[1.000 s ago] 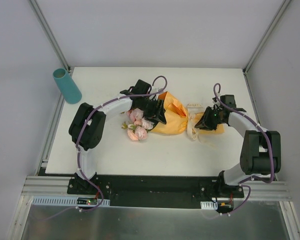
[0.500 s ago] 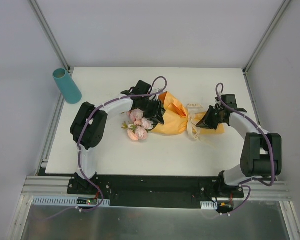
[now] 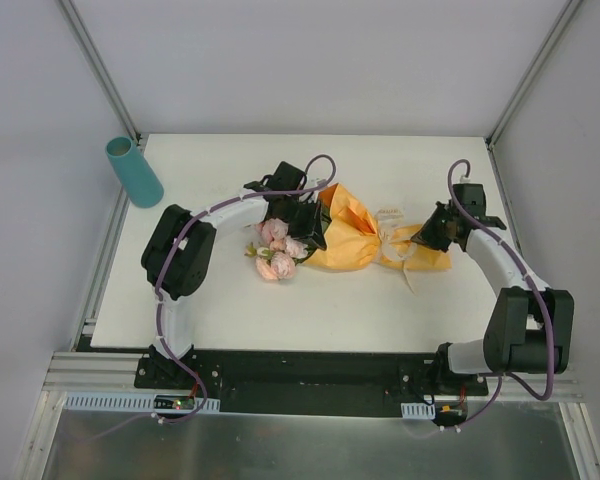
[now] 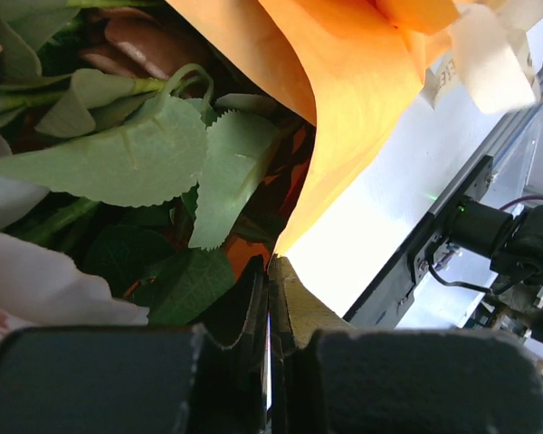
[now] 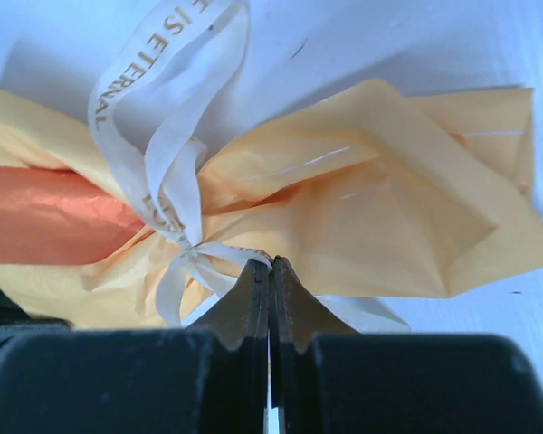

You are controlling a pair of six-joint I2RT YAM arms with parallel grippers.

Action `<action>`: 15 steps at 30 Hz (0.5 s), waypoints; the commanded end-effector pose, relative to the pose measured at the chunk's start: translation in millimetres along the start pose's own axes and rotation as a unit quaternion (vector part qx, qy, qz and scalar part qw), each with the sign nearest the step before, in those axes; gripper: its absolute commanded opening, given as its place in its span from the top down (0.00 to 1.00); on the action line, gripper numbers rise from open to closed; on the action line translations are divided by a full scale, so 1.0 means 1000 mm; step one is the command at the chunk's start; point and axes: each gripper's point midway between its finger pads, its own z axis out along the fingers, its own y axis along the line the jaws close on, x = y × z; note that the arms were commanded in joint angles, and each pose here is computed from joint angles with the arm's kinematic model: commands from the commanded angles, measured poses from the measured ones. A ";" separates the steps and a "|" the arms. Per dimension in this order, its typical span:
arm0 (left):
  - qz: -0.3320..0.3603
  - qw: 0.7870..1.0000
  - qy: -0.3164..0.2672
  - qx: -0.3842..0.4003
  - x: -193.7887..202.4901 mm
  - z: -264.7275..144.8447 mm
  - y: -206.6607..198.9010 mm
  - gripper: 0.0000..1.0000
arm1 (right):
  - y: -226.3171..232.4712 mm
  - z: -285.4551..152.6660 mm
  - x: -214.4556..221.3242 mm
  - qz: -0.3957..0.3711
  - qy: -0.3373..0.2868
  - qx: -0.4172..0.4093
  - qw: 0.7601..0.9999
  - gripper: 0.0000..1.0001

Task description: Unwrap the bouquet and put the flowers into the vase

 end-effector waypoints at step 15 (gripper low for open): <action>0.007 0.998 -0.015 -0.057 -0.010 -0.012 0.011 1.00 | -0.027 -0.069 -0.121 0.062 -0.225 0.121 0.965 1.00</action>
